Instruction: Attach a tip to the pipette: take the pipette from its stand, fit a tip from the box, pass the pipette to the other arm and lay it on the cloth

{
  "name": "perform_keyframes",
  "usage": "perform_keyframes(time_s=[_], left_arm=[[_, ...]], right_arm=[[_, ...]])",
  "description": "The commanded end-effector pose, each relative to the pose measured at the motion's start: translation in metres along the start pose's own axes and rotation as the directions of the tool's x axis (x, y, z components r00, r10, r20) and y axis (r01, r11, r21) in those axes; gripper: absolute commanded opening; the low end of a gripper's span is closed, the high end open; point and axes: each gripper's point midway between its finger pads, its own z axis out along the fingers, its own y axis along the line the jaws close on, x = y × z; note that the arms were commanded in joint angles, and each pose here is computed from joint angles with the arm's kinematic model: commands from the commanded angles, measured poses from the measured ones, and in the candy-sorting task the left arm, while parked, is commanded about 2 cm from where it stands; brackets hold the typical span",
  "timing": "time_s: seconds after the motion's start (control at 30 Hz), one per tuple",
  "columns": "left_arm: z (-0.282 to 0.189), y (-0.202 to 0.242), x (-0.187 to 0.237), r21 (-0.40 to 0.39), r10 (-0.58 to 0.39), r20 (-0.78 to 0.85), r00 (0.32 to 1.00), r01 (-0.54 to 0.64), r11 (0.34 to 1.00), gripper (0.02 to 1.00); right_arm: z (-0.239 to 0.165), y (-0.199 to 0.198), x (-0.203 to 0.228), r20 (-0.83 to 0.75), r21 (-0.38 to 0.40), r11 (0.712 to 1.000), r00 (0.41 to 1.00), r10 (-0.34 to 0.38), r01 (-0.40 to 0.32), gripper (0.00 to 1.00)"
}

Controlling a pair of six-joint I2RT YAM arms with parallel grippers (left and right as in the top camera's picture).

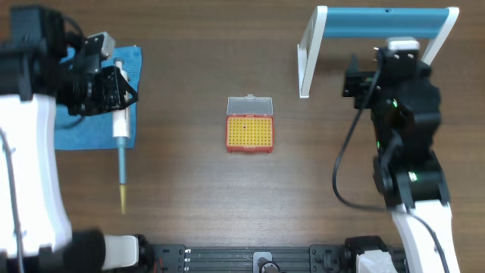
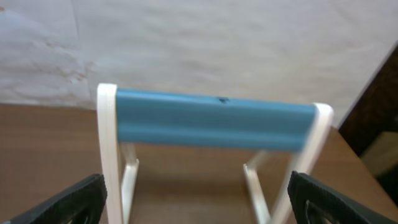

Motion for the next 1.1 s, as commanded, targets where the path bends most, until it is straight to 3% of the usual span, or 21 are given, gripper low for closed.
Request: perform_keyframes(time_s=[0.03, 0.1, 0.23, 0.27, 0.33, 0.43, 0.5, 0.6, 0.73, 0.97, 1.1], left_arm=[[0.041, 0.053, -0.05, -0.142, 0.114, -0.106, 0.988, -0.129, 0.981, 0.023], [0.057, 0.087, -0.064, -0.178, 0.072, -0.123, 0.99, -0.093, 0.98, 0.023], [0.078, 0.159, -0.081, -0.251, 0.018, -0.128, 0.992, -0.05, 0.967, 0.025], [0.084, 0.177, -0.087, -0.298, 0.011, -0.12, 0.993, -0.047, 0.953, 0.025], [0.096, 0.188, -0.103, -0.313, 0.043, -0.093, 0.995, -0.07, 0.947, 0.025], [0.118, 0.204, -0.128, -0.332, 0.11, -0.053, 0.993, -0.121, 0.935, 0.023], [0.135, 0.21, -0.142, -0.347, 0.141, -0.038, 0.989, -0.145, 0.927, 0.025], [0.167, 0.218, -0.163, -0.355, 0.173, -0.004, 0.985, -0.164, 0.92, 0.025], [0.209, 0.215, -0.179, -0.335, 0.204, 0.015, 0.979, -0.187, 0.923, 0.025], [0.259, 0.23, -0.179, -0.327, 0.066, 0.04, 0.997, -0.049, 0.944, 0.025], [0.267, 0.232, -0.172, -0.323, 0.053, 0.015, 0.998, -0.045, 0.945, 0.025]], right_arm=[[-0.081, -0.031, -0.013, 0.082, 0.106, 0.994, 0.997, -0.014, 0.006, 0.958], [-0.121, -0.037, -0.005, 0.133, 0.109, 0.994, 0.991, 0.003, -0.018, 0.958], [-0.149, -0.038, 0.031, 0.212, 0.114, 0.992, 0.977, 0.027, -0.053, 0.958], [-0.144, -0.036, 0.059, 0.196, 0.123, 0.991, 0.98, 0.025, -0.05, 0.958], [-0.121, -0.029, 0.096, 0.204, 0.13, 0.99, 0.979, 0.029, -0.056, 0.961], [-0.081, -0.02, 0.122, 0.431, 0.127, 0.982, 0.899, 0.074, -0.142, 0.961], [-0.067, -0.014, 0.15, 0.352, 0.128, 0.984, 0.933, 0.07, -0.122, 0.963], [-0.061, -0.022, 0.176, 0.243, 0.196, 0.975, 0.968, 0.057, -0.107, 0.963], [-0.055, -0.018, 0.197, 0.153, 0.19, 0.979, 0.987, 0.043, -0.072, 0.963], [-0.055, -0.018, 0.197, 0.153, 0.19, 0.979, 0.987, 0.043, -0.072, 0.963], [-0.055, -0.018, 0.197, 0.153, 0.19, 0.979, 0.987, 0.043, -0.072, 0.963]])
